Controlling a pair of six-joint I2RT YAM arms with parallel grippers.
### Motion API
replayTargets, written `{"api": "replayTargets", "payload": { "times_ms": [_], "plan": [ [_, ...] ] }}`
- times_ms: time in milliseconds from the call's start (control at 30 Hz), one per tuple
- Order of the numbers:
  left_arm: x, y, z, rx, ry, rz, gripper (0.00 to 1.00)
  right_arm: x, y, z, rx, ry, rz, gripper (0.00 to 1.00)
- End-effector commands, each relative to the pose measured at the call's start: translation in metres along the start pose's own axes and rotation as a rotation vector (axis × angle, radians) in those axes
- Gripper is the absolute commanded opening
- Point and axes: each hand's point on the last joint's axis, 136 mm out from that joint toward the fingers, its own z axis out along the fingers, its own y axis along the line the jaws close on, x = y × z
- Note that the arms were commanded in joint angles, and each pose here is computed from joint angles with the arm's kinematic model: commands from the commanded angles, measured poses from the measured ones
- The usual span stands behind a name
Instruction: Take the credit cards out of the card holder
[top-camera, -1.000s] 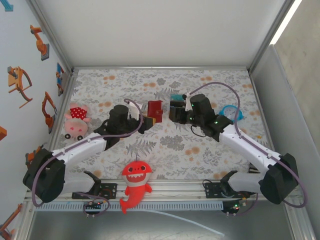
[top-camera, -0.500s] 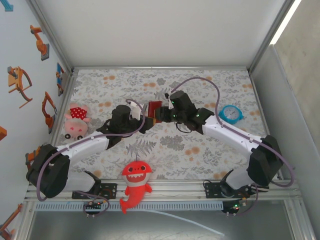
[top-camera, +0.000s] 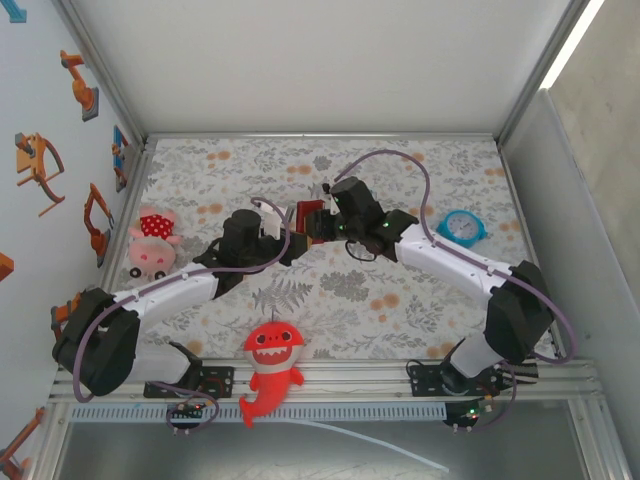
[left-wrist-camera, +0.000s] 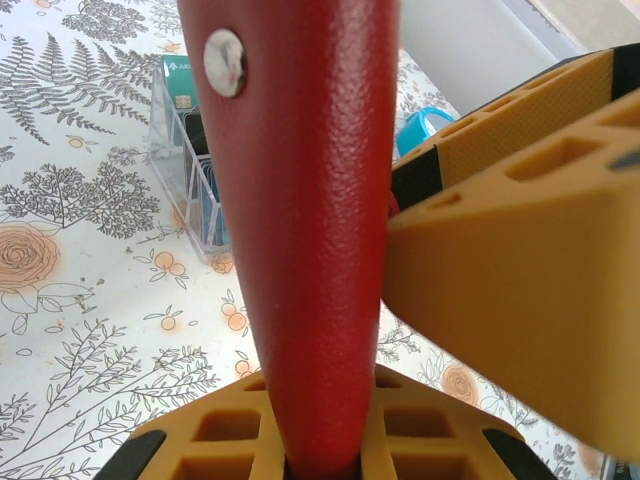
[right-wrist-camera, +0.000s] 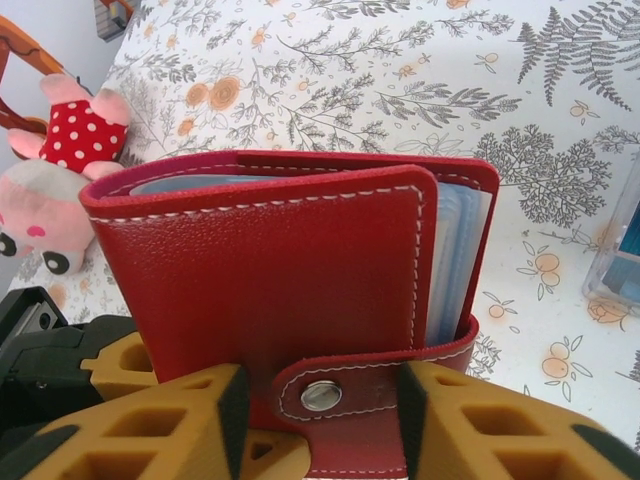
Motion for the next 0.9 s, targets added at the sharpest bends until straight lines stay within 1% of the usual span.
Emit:
{"api": "replayTargets", "payload": {
  "times_ms": [0, 133, 300, 467, 867],
  "plan": [
    [-0.022, -0.016, -0.003, 0.048, -0.069, 0.026, 0.00, -0.005, 0.000, 0.002, 0.025, -0.009, 0.005, 0.35],
    [-0.023, -0.016, -0.005, 0.046, -0.073, 0.028, 0.00, -0.002, -0.006, 0.001, 0.054, -0.008, 0.007, 0.28],
    [-0.024, -0.014, -0.008, 0.029, -0.088, 0.028, 0.00, -0.001, -0.013, -0.001, 0.081, -0.014, 0.003, 0.22],
    [-0.026, -0.014, -0.010, 0.026, -0.096, 0.022, 0.00, 0.002, -0.013, -0.001, 0.076, -0.009, 0.002, 0.16],
    [-0.025, -0.013, -0.009, 0.024, -0.100, 0.012, 0.00, 0.001, -0.009, -0.002, 0.053, -0.017, -0.003, 0.11]
  ]
}}
